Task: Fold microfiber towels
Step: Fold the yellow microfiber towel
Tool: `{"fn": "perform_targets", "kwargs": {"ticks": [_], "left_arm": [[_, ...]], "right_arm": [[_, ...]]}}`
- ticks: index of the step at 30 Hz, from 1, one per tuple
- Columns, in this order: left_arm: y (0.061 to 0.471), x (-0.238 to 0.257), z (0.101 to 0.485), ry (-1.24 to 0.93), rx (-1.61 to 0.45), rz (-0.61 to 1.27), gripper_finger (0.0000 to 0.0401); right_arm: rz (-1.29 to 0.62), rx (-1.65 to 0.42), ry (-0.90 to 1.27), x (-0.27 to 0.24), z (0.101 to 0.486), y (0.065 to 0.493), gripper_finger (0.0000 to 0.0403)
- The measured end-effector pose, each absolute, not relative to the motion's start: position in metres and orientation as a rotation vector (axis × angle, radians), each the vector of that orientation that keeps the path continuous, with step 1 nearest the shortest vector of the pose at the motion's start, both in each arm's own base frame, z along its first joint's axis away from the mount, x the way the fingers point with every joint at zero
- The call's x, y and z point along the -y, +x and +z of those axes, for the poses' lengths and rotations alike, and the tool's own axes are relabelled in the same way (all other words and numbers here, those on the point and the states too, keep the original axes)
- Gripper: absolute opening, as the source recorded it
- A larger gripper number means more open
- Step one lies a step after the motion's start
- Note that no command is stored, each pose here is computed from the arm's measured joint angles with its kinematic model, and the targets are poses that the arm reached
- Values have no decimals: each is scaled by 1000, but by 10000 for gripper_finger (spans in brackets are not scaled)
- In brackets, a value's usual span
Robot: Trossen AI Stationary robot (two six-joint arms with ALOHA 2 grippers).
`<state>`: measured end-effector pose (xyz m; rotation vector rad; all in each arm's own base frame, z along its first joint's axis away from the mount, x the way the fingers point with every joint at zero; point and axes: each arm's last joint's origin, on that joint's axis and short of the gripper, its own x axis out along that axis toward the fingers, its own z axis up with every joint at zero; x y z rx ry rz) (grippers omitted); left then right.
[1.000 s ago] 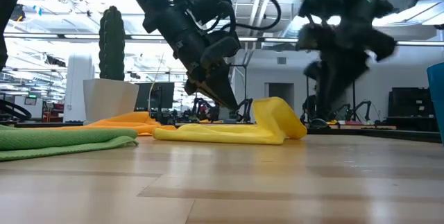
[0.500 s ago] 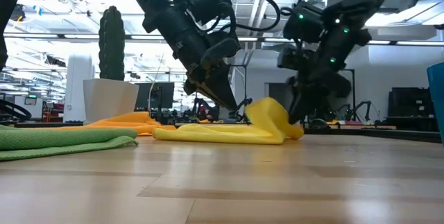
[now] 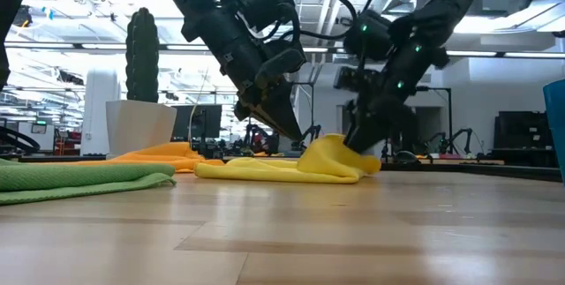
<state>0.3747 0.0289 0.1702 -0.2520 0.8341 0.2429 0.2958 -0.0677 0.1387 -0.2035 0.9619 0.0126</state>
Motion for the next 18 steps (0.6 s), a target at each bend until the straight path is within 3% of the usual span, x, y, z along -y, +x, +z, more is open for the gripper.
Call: {"fn": "perform_targets", "kwargs": {"ticks": [4, 11, 18], "left_arm": [[375, -29, 170, -252, -834, 243, 0], [380, -29, 174, -256, -770, 222, 0], [384, -33, 177, -184, -696, 229, 0]], "right_arm": [[23, -980, -218, 69, 136, 306, 118], [-9, -901, -247, 78, 177, 319, 118], [-65, -893, -215, 89, 208, 300, 118]]}}
